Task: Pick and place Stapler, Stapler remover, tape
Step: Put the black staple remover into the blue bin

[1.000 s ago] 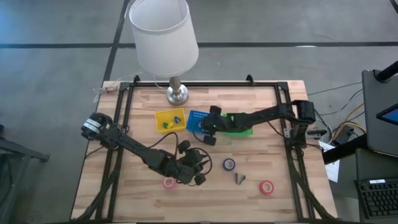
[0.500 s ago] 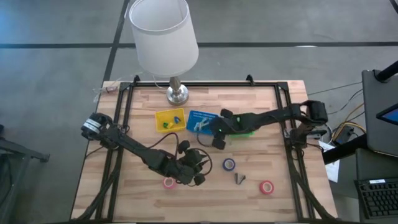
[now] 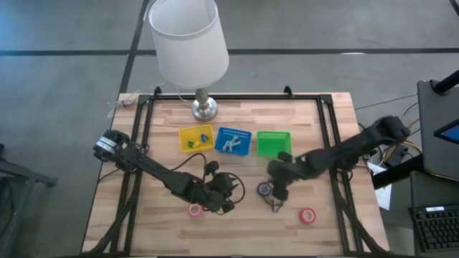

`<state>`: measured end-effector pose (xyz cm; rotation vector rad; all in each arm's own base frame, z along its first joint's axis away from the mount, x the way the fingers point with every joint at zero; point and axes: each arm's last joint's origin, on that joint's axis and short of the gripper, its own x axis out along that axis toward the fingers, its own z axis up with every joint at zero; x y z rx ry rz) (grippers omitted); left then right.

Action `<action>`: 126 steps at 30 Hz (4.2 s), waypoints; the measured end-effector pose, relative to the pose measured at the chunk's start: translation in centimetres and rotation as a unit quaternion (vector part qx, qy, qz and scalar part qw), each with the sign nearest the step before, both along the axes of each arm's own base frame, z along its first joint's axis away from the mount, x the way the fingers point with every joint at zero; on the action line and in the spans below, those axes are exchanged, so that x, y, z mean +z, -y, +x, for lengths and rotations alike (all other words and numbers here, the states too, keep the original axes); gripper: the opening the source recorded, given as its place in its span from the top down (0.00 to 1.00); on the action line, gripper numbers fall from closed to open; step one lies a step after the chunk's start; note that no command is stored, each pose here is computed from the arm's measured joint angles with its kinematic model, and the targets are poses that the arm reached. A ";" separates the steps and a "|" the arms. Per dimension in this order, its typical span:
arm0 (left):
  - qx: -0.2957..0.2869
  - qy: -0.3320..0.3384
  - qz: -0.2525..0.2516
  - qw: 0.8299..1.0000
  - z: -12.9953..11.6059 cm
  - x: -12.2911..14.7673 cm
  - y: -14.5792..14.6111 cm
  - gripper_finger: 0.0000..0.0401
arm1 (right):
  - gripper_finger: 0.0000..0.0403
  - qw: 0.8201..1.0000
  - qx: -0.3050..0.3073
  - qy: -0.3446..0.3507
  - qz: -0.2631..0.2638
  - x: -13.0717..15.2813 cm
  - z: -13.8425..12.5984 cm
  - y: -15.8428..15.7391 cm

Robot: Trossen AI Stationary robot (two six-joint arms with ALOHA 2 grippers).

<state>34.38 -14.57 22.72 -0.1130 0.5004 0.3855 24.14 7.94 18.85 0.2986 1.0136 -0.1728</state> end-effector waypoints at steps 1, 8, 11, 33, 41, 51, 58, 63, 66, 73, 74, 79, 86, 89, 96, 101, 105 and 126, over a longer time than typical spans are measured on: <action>-0.002 -0.002 0.004 1.000 0.0 0.0 0.0 0.76 | 0.65 1.000 -0.008 -0.006 0.018 -0.2 -0.7 -0.4; 0.004 -0.009 0.012 1.000 0.2 -0.3 -0.8 0.76 | 0.68 0.991 -0.088 -0.042 0.089 -2.3 -3.7 -2.2; 0.007 -0.011 0.017 1.000 0.3 -0.3 -1.2 0.76 | 0.68 0.990 -0.075 -0.059 0.101 -2.9 -4.2 -2.8; 0.017 -0.011 0.026 0.999 0.8 -0.3 -2.4 0.76 | 0.65 0.991 0.071 -0.011 0.109 -4.3 -3.0 -5.9; 0.017 -0.011 0.026 0.999 0.8 -0.2 -2.4 0.76 | 0.65 0.988 0.132 -0.013 0.074 -5.0 -2.8 -6.1; 0.017 -0.011 0.025 0.999 0.8 -0.2 -2.4 0.76 | 0.66 0.971 0.240 -0.003 0.007 -6.0 -2.3 -6.4; 0.017 -0.011 0.026 0.999 0.8 -0.2 -2.4 0.76 | 0.71 0.956 0.291 0.004 -0.027 -6.4 -2.2 -6.5; 0.017 -0.012 0.026 0.999 0.8 -0.3 -2.4 0.76 | 0.76 0.958 0.283 0.012 -0.033 -6.3 -2.1 -6.5; 0.017 -0.012 0.026 0.999 0.8 -0.3 -2.4 0.76 | 0.78 0.950 0.307 0.018 -0.052 -6.3 -2.0 -6.5; 0.017 -0.012 0.026 0.999 0.8 -0.3 -2.4 0.76 | 0.84 0.932 0.352 0.025 -0.083 -6.4 -2.0 -6.5; 0.017 -0.012 0.026 0.999 0.8 -0.3 -2.4 0.76 | 0.84 0.932 0.352 0.025 -0.083 -6.4 -2.0 -6.5; 0.017 -0.012 0.026 0.999 0.8 -0.3 -2.4 0.76 | 0.86 0.933 0.350 0.026 -0.082 -6.3 -2.0 -6.5; 0.017 -0.012 0.027 0.999 0.8 -0.3 -2.4 0.76 | 0.87 0.933 0.348 0.050 -0.074 -6.1 -1.7 -6.7; 0.016 -0.012 0.027 0.999 0.8 -0.3 -2.4 0.76 | 0.87 0.933 0.347 0.059 -0.071 -5.8 -1.8 -6.7; 0.016 -0.009 0.024 1.000 0.8 -0.2 -2.2 0.76 | 0.87 0.933 0.336 0.099 -0.084 -4.0 -1.9 -6.5; 0.026 0.000 0.002 1.000 0.7 -0.2 -2.0 0.76 | 0.87 0.912 0.340 0.141 -0.181 -2.4 -1.9 -5.9; 0.032 0.008 -0.017 0.999 0.6 -0.2 -1.7 0.76 | 0.87 0.877 0.333 0.150 -0.313 -1.3 -1.8 -4.9; 0.053 0.028 -0.070 0.996 0.1 -0.6 -0.8 0.76 | 0.87 0.926 0.049 0.165 -0.335 -0.9 3.7 7.2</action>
